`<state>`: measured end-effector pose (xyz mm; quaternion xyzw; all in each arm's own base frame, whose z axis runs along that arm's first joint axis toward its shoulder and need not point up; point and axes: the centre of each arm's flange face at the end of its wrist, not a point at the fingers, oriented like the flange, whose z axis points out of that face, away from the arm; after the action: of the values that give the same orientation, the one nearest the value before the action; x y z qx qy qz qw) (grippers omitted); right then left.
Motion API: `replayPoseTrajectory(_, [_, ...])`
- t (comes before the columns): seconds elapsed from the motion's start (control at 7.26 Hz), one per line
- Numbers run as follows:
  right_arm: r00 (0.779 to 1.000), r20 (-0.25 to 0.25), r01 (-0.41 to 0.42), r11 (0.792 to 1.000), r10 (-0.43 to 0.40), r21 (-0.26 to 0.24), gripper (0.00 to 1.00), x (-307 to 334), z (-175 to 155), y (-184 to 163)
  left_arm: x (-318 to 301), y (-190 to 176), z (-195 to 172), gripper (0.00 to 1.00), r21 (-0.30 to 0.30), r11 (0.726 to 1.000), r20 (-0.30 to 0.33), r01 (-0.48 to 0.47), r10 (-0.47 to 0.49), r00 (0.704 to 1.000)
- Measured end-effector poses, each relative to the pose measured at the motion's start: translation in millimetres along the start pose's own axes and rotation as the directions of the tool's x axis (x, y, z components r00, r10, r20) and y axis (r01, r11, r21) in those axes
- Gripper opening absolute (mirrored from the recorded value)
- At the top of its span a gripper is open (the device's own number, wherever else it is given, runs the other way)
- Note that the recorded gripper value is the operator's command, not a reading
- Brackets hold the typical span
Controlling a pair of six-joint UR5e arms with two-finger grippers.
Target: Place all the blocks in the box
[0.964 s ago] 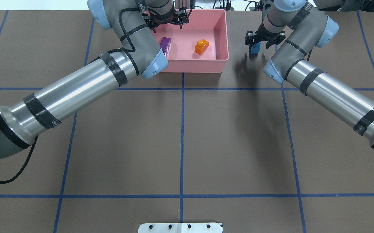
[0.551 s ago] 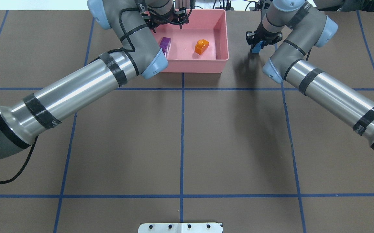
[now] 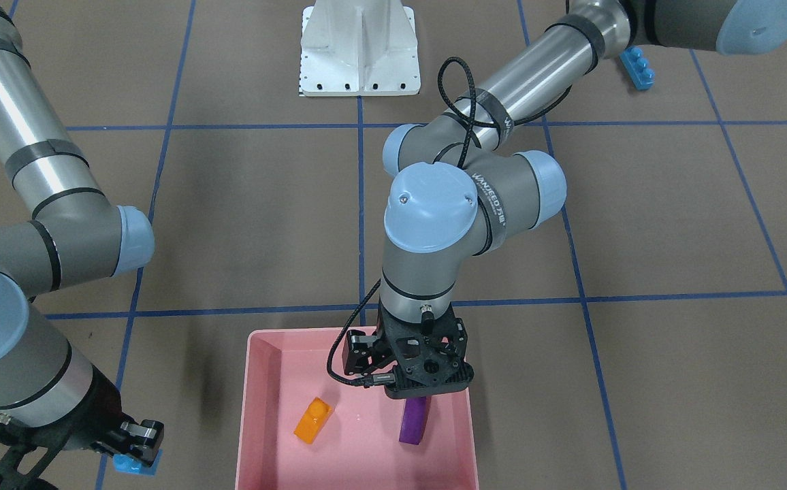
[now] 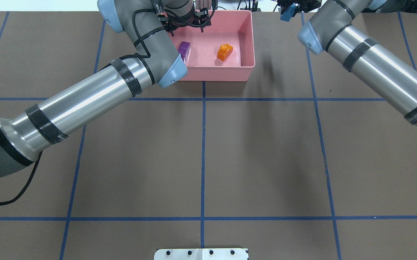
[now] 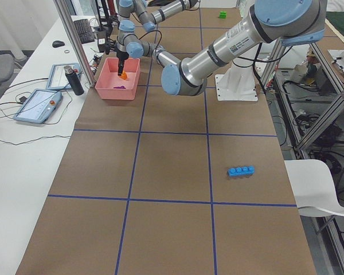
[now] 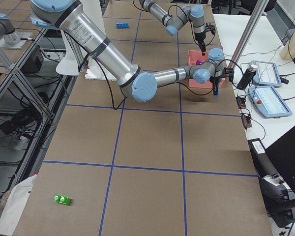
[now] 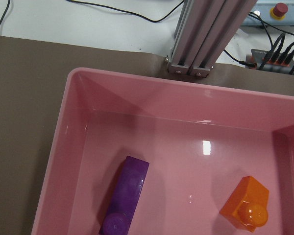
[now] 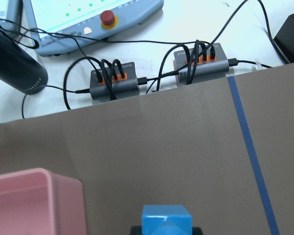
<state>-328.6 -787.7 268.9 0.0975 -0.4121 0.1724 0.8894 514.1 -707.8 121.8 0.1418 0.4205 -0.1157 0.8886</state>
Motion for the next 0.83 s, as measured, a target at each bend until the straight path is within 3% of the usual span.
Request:
replayPoseTrajectory(0.28, [0.998,-0.015,-0.060,0.998,0.060,-0.008,0.00,-73.9,-27.6,2.6,-13.1,-9.5,-6.0,1.00,-0.039,0.996,-0.021,-0.076,0.075,0.997])
replayPoseTrajectory(0.41, [0.998,-0.024,-0.051,0.999,0.051,-0.004,0.33,-102.3,-18.6,17.3,-41.0,-20.2,-10.6,1.00,-0.079,0.988,-0.047,-0.130,0.126,0.991])
replayPoseTrajectory(0.55, [0.998,-0.032,-0.052,0.999,0.052,0.000,0.93,-119.6,-5.7,34.3,-72.3,-28.1,-15.9,1.00,-0.103,0.982,-0.071,-0.158,0.151,0.986])
replayPoseTrajectory(0.83, [0.996,-0.067,-0.061,0.998,0.062,0.021,0.99,-123.8,17.2,54.1,-106.4,-28.2,-20.8,1.00,-0.113,0.979,-0.089,-0.171,0.161,0.983])
